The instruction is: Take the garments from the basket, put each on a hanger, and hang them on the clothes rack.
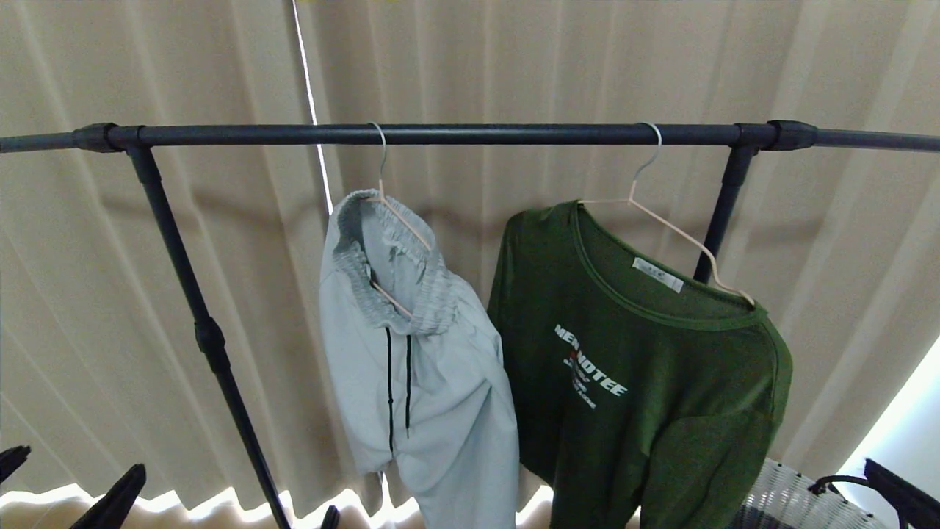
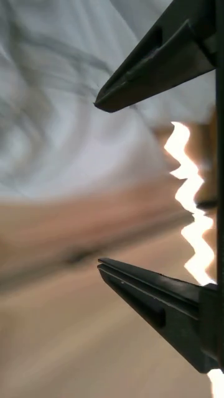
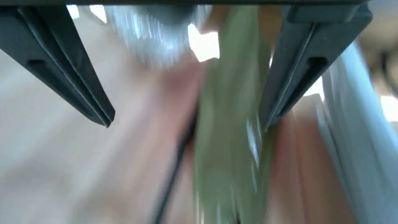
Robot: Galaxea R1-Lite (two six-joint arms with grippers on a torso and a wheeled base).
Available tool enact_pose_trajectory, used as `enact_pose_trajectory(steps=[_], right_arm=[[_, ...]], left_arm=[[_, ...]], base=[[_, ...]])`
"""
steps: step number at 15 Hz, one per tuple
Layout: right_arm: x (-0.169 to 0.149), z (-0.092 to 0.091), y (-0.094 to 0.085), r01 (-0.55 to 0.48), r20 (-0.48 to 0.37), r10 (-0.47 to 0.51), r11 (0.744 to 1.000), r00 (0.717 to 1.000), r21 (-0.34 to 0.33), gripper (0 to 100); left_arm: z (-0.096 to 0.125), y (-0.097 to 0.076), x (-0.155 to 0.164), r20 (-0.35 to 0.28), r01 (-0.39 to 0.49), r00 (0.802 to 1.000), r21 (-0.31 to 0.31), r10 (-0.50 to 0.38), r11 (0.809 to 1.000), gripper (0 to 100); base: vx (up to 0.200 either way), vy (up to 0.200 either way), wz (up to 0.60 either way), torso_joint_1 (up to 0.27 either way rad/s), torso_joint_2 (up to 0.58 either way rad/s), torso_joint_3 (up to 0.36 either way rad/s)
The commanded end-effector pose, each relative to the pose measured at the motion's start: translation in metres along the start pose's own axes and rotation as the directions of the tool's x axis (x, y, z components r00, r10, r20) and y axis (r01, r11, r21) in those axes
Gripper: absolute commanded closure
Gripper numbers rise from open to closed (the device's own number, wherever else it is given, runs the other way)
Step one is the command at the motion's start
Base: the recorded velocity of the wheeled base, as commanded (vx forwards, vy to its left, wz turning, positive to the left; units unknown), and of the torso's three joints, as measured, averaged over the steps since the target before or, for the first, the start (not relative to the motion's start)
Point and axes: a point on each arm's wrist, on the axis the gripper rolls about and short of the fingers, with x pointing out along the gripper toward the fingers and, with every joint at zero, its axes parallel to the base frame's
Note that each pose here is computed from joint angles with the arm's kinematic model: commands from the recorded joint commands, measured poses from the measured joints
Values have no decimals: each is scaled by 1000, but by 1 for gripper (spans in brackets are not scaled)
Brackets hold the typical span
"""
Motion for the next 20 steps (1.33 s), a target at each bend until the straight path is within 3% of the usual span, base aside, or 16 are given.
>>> enact_pose_trajectory(steps=[1, 3, 5, 7, 9, 12, 14, 16, 17, 20], right_arm=[[-36, -33, -2, 82, 49, -87, 993, 995, 82, 0], [-47, -61, 4, 219, -35, -216, 967, 976, 129, 0], [-56, -79, 10, 296, -89, -285, 942, 954, 159, 0], [-64, -96, 16, 305, -59, -299, 937, 952, 170, 0], [-69, -101, 18, 317, 6, -325, 927, 946, 198, 0], [-66, -101, 18, 278, 28, -309, 890, 951, 361, 0], [-64, -102, 19, 244, 48, -288, 879, 957, 410, 0], [-61, -102, 18, 240, 74, -294, 882, 953, 406, 0], [-56, -102, 18, 223, 116, -283, 901, 952, 372, 0], [-49, -106, 21, 98, 183, -166, 937, 969, 336, 0]], left_arm=[[-15, 3, -43, 58, -131, 989, -101, 137, 986, 0], [-37, -2, -60, 58, -126, 989, -125, 134, 984, 0], [-56, -5, -65, 33, -126, 991, -121, 131, 985, 0], [-59, -6, -64, 30, -114, 992, -143, 120, 983, 0], [-61, -5, -66, 72, -67, 994, -136, 78, 988, 0], [-60, -6, -67, 96, -51, 993, -135, 64, 990, 0], [-61, -6, -67, 98, -40, 994, -126, 52, 991, 0], [-60, -7, -67, 112, 26, 994, -124, -12, 992, 0], [-59, -9, -68, 126, 92, 989, -112, -78, 989, 0], [-59, -10, -68, 137, 134, 983, -68, -124, 989, 0]], base=[[0, 0, 0, 0, 0, 0], [0, 0, 0, 0, 0, 0], [0, 0, 0, 0, 0, 0], [0, 0, 0, 0, 0, 0], [0, 0, 0, 0, 0, 0], [0, 0, 0, 0, 0, 0], [0, 0, 0, 0, 0, 0], [0, 0, 0, 0, 0, 0], [0, 0, 0, 0, 0, 0], [0, 0, 0, 0, 0, 0]])
